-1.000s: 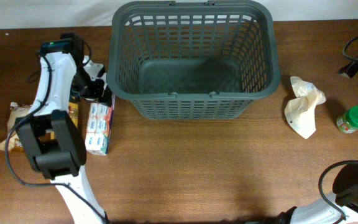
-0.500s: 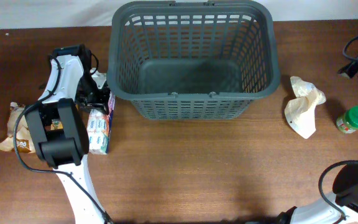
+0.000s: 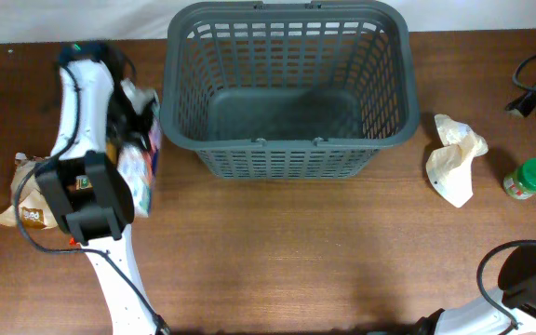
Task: Pack container
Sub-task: 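Carry the tissue packs into the basket and release them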
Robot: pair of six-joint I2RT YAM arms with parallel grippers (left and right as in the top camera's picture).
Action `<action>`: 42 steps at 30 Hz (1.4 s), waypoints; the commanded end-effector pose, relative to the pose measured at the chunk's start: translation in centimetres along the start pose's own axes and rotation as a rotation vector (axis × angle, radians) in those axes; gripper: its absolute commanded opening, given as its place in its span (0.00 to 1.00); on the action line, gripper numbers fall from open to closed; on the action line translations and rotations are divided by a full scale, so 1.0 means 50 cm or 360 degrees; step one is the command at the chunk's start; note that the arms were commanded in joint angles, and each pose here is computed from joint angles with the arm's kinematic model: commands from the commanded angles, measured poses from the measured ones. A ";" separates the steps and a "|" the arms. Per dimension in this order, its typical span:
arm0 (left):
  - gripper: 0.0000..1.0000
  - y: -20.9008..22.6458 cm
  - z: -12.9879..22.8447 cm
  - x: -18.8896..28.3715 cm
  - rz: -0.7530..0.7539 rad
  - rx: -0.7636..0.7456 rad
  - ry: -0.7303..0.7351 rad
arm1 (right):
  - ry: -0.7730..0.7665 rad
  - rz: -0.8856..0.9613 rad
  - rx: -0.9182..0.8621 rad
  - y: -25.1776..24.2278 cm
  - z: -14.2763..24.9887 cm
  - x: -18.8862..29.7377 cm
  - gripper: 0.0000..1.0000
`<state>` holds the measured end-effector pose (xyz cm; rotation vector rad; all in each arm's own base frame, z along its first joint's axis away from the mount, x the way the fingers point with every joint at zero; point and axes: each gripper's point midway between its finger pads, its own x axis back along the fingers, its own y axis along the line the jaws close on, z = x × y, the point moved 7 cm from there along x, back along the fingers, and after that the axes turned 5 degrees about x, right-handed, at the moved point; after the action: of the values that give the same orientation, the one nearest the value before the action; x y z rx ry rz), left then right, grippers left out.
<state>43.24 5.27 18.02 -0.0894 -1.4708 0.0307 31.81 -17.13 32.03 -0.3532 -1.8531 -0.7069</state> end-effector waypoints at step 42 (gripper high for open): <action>0.02 -0.558 -0.135 0.109 -0.0777 -0.2281 -0.0891 | -0.0041 0.0011 -0.0007 0.001 0.006 0.019 0.99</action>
<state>49.09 -22.33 27.17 -0.9917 -1.8439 -1.4410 31.81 -17.14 32.02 -0.3541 -1.8528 -0.7074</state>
